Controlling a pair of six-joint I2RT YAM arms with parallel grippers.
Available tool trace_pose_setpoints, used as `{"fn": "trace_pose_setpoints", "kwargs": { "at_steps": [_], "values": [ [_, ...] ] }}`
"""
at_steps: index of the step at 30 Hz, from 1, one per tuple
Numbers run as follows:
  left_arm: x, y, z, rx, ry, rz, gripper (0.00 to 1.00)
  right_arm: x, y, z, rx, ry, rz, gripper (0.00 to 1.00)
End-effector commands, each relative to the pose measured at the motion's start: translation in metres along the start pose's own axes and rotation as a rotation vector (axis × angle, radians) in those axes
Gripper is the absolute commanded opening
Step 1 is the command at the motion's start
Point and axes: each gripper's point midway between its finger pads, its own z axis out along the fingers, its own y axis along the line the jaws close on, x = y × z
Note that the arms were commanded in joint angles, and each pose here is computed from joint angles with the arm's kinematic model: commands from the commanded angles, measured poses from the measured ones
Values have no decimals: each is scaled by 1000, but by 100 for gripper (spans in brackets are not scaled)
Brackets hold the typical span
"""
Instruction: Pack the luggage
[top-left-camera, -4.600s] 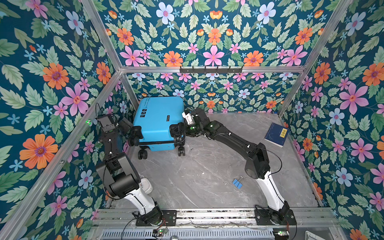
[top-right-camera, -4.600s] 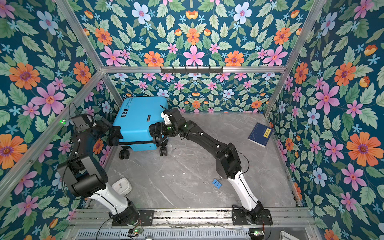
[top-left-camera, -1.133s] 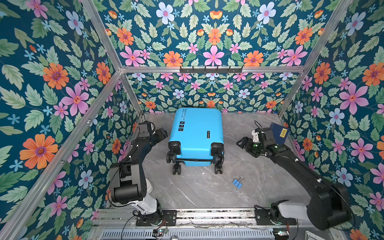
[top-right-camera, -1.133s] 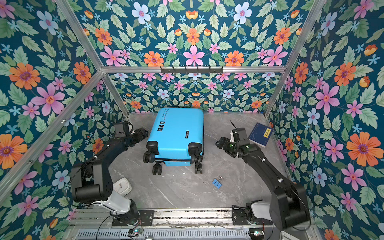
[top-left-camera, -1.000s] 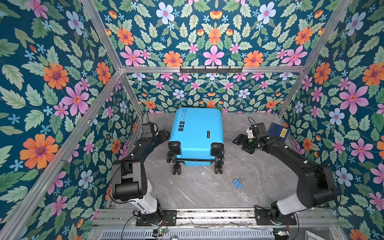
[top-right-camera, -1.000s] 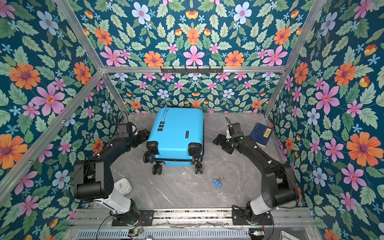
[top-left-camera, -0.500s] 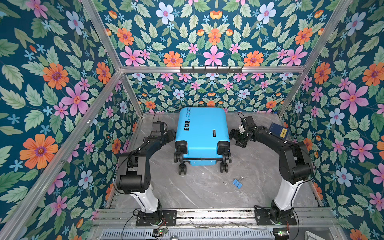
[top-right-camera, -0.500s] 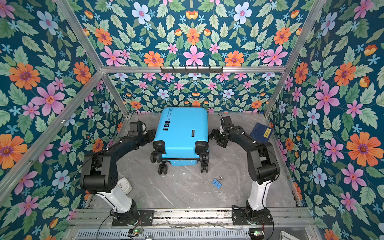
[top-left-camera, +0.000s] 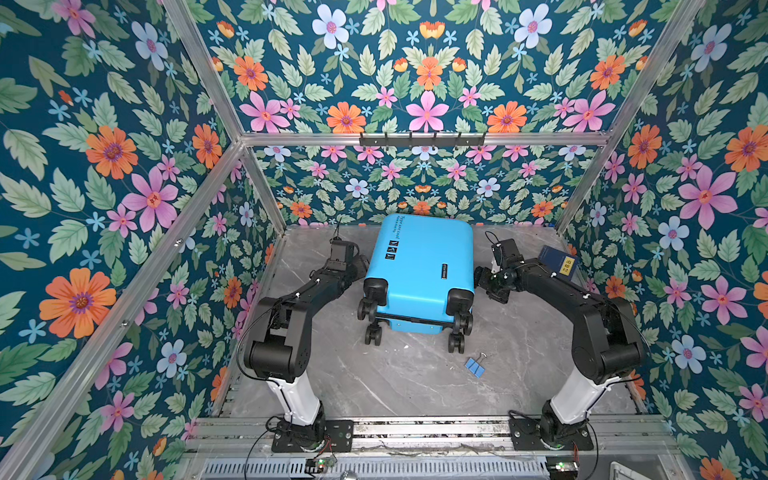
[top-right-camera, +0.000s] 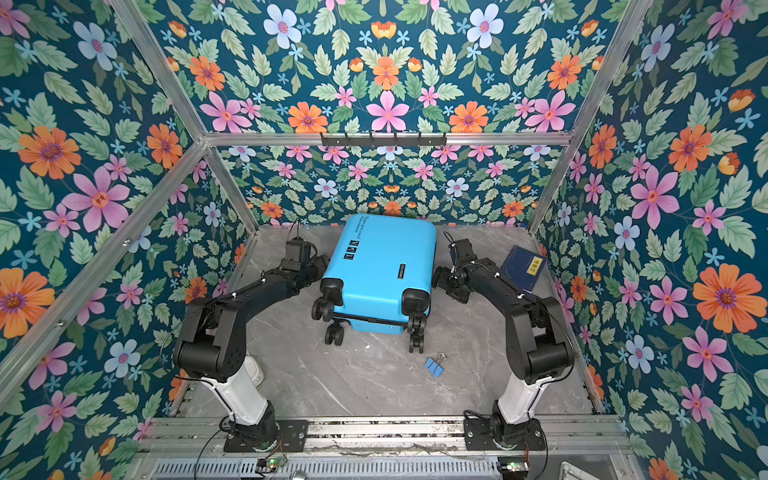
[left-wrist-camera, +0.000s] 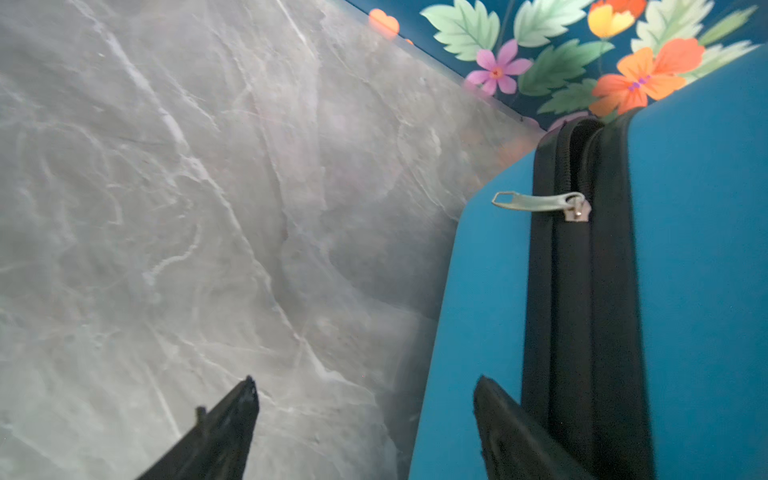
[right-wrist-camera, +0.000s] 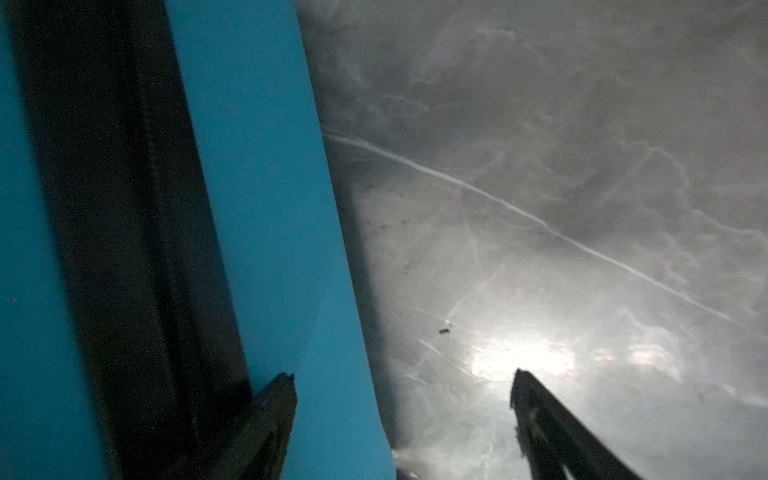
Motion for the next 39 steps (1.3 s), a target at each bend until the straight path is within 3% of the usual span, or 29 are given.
{"fn": "trace_pose_setpoints", "kwargs": {
  "at_steps": [1,12,24,32,39],
  "values": [
    [40,-41,-9,148,129,29,84,0,14,-2,-96,33,-26,83],
    [57,-39,-13,134,131,16,85,-35,49,7,-151,67,-66,84],
    [55,-45,-4,141,141,27,85,-77,94,43,-203,82,-120,84],
    [50,-61,6,178,155,44,85,-105,97,58,-186,87,-119,84],
    [40,-48,-8,134,115,45,86,-126,79,44,-133,49,-97,90]
  ]
}}
